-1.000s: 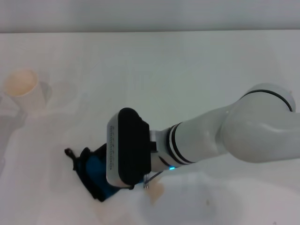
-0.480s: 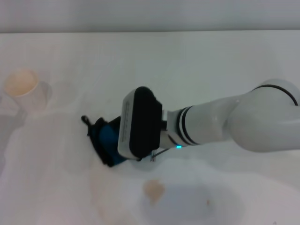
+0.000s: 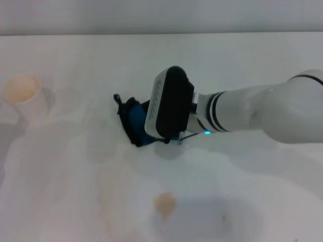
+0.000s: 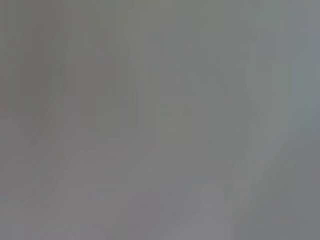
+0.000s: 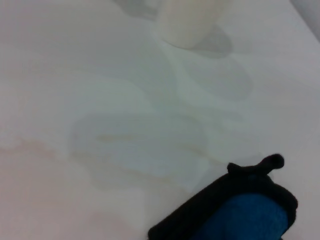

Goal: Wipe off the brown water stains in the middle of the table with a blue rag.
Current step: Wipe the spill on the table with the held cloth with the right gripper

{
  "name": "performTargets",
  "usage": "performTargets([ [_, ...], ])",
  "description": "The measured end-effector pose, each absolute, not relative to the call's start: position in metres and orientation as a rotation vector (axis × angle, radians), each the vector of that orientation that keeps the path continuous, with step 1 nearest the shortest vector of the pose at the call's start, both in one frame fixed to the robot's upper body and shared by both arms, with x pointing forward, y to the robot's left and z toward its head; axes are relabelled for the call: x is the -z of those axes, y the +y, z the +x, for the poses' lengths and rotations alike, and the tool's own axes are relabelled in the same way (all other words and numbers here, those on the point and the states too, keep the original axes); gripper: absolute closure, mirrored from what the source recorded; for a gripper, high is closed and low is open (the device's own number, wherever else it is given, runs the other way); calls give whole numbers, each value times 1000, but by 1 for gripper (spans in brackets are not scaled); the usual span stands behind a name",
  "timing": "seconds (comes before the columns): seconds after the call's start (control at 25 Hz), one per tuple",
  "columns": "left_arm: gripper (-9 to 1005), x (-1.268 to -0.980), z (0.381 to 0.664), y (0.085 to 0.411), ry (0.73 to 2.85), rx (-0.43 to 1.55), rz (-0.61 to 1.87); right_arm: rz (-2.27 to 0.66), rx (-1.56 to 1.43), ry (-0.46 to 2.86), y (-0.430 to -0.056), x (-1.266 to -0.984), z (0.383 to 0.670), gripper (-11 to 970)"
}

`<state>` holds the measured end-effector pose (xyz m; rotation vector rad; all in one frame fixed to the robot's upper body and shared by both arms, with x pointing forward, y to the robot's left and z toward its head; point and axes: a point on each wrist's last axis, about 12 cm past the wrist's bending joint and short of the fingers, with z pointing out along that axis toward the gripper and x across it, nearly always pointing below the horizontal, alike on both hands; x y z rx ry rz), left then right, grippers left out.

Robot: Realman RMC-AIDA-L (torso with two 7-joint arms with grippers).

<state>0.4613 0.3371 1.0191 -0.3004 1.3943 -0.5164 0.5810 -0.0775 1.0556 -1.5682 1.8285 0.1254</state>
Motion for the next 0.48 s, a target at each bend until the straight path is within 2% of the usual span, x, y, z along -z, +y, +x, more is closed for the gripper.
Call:
performTargets([
  [0.28, 108, -1020, 462, 337, 1387, 519, -298, -1560, -112, 1806, -77, -1057, 583, 886],
  [0.48, 108, -1020, 461, 337, 1386, 518, -296, -1639, -174, 1733, -58, -1058, 562, 886],
])
